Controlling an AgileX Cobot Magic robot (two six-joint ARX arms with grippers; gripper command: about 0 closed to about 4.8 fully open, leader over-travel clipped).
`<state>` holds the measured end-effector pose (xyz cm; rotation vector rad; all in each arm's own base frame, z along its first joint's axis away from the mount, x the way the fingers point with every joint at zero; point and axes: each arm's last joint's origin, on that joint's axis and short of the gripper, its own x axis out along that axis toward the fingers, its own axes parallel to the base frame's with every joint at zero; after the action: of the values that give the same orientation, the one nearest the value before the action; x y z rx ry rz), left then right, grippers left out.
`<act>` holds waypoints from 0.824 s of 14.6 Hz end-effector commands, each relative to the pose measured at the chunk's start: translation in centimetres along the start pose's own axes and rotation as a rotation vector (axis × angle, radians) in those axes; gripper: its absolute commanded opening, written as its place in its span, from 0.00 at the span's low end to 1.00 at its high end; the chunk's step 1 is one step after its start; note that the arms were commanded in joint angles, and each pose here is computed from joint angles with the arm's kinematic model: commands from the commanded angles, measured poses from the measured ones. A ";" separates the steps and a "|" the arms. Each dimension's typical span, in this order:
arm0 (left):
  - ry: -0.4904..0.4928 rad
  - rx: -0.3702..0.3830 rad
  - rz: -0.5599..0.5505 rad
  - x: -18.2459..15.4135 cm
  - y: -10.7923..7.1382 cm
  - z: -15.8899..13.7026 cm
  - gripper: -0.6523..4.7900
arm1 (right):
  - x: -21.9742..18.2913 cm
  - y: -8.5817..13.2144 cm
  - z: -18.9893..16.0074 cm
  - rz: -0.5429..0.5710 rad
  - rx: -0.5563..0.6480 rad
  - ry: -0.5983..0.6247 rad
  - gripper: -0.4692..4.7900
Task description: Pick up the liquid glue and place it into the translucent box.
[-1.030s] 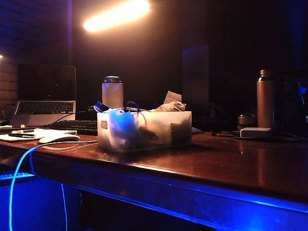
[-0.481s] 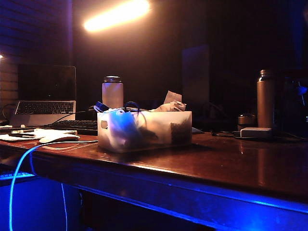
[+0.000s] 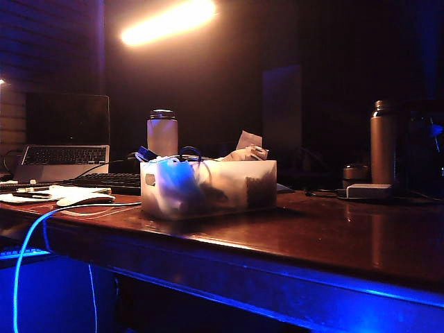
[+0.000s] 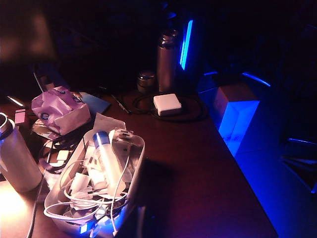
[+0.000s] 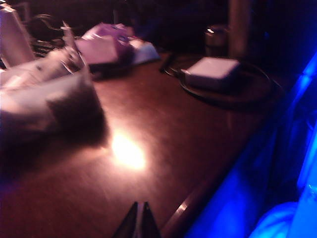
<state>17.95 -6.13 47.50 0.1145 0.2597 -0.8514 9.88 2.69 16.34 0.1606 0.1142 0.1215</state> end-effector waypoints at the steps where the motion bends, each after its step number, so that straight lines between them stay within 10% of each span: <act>1: -0.013 0.008 -0.003 -0.2 -0.1 0.2 0.11 | -0.3 -0.2 -0.5 -0.006 0.002 -0.036 0.08; 12: -0.005 0.002 -0.004 -0.2 -0.1 0.1 0.11 | -0.5 -0.3 -1.3 -0.001 -0.014 0.042 0.08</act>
<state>17.91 -6.12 47.43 0.1130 0.2682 -0.8518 9.25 2.51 15.14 0.1442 0.1599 0.1243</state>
